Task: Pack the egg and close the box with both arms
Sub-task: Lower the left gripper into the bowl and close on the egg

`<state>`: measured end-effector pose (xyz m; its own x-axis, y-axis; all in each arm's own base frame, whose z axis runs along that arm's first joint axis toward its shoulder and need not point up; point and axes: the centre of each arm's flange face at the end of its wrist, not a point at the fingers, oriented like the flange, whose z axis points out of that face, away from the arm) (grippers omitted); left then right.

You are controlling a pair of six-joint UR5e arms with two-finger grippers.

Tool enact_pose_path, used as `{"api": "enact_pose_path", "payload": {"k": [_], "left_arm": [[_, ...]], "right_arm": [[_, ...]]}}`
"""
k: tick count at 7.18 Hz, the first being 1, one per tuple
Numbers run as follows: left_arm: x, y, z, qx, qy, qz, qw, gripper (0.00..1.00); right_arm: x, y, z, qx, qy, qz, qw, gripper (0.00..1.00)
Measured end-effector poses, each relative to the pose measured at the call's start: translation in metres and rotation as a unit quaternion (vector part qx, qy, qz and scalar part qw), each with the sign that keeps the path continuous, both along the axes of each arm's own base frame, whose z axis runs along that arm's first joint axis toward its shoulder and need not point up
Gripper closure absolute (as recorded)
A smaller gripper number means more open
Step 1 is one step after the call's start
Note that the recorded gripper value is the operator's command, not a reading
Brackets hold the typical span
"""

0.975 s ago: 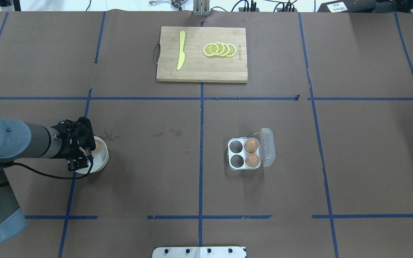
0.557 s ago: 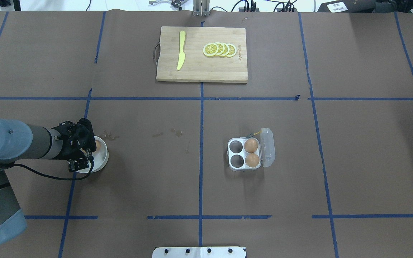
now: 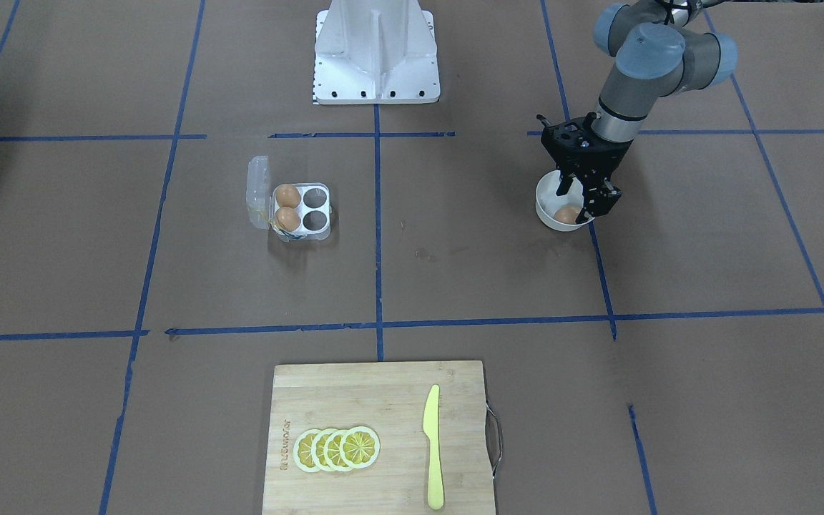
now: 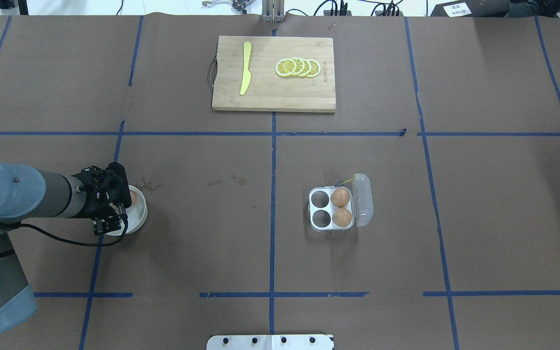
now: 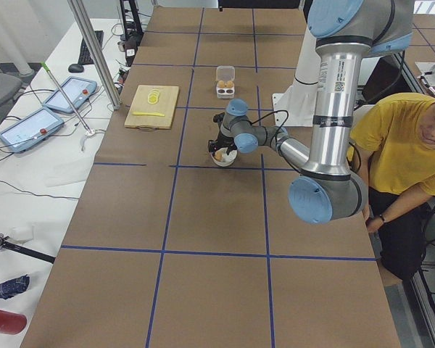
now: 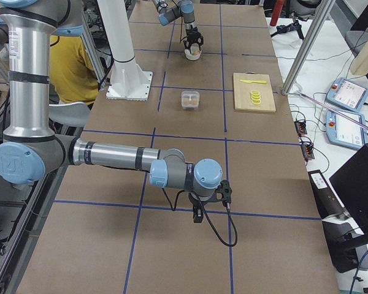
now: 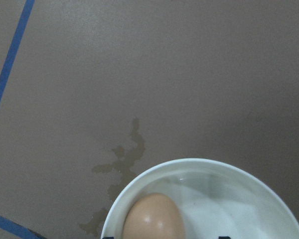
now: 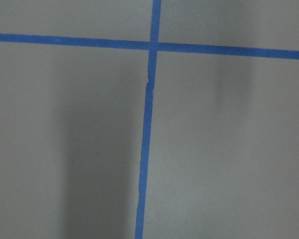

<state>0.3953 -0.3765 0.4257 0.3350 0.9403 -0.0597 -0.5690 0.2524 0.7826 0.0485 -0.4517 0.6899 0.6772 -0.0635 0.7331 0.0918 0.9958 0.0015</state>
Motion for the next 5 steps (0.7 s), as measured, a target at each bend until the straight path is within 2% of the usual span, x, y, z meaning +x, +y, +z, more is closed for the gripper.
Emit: {"api": "enact_pose_path", "payload": {"k": [2, 3, 4, 5], "left_arm": [[0.0019, 0.0001, 0.0015, -0.001, -0.001, 0.001, 1.0, 0.24], [0.0035, 0.0, 0.0027, -0.001, -0.002, 0.002, 1.0, 0.28], [0.0047, -0.0003, 0.0034, -0.002, -0.003, 0.002, 1.0, 0.35], [0.0052, -0.0003, 0.0038, -0.002, -0.004, 0.002, 1.0, 0.49]], "right_arm": [[0.0, 0.0007, 0.0011, -0.001, 0.0, 0.0, 1.0, 0.0], [0.0, 0.0009, 0.0014, -0.001, 0.0, 0.0, 1.0, 0.0], [0.0003, 0.001, 0.0014, -0.001, 0.0, 0.0, 1.0, 0.0], [0.0005, 0.001, 0.0014, -0.001, 0.0, 0.0, 1.0, 0.0]]}}
